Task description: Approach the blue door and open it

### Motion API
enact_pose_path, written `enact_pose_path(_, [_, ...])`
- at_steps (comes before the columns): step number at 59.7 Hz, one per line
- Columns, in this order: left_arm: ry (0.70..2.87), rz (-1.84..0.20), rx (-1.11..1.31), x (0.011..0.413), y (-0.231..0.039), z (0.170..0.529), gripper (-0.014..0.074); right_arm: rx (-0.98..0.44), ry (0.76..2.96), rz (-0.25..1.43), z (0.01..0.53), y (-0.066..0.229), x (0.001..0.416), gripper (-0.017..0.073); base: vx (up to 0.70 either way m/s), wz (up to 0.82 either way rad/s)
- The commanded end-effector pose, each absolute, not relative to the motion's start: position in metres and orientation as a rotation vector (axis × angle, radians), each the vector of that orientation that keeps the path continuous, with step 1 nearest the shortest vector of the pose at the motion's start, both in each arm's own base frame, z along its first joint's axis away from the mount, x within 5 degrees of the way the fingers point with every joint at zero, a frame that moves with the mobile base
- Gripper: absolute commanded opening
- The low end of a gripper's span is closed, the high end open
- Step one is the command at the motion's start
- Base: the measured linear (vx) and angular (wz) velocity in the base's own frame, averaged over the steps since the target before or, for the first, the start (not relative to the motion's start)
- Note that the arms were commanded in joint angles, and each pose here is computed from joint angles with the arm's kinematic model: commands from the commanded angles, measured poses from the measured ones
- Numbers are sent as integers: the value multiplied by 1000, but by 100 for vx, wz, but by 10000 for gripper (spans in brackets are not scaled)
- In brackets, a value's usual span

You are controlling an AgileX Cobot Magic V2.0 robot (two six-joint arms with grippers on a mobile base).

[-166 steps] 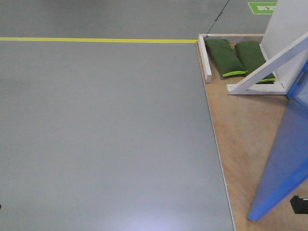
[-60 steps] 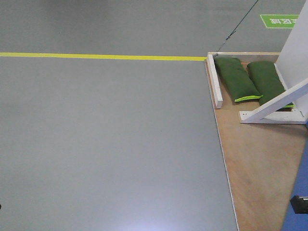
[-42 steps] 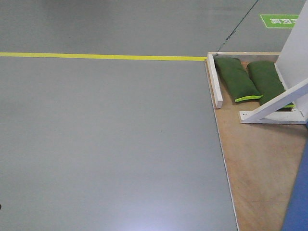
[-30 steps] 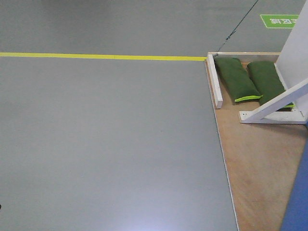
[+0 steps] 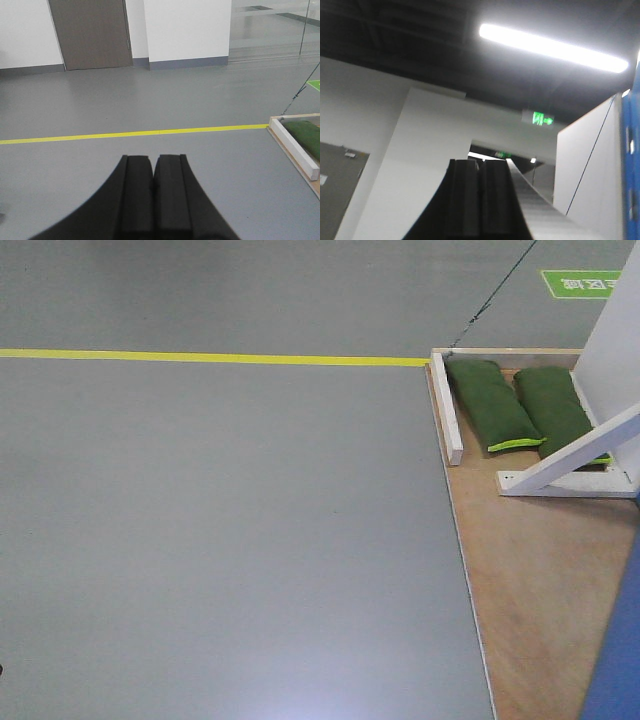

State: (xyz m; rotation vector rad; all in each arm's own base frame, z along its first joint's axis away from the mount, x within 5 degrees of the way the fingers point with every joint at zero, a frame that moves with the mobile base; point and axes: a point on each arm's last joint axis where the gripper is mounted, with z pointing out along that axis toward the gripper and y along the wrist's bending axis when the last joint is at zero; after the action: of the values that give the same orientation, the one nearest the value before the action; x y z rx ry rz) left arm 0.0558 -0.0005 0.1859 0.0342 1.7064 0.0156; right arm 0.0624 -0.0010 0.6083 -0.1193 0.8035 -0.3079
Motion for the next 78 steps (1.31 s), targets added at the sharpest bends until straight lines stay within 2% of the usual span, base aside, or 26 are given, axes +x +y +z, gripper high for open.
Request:
enact_pose_path(1, [1614,9,35,56,-1,192,70,-138,636,-395,641,1,43,-8,0,0])
enact_pose_path(15, [1614,9,35,56,-1,192,70,-133,622,-484,663,-2,33,-8,0,0])
enact_pose_path(27, [1614,9,35,56,-1,192,70,-65,911,-496,646,-14,68,-8,0,0])
enact_pose_path(35, [1614,9,35,56,-1,192,70,8,983,-475,641,-20,74,-8,0,0])
enact_pose_path(45, [1614,9,35,56,-1,192,70,80,823,-665,653,-29,60,-8,0,0])
enact_pose_path(59, [1614,9,35,56,-1,192,70,35,430,-918,674,-18,31,-8,0,0])
enact_pose_path(67, [1614,9,35,56,-1,192,70,64,391,-982,675,-20,26,-8,0,0])
enact_pose_path(78, [1614,9,35,56,-1,192,70,178,399,-969,674,-35,27,-8,0,0])
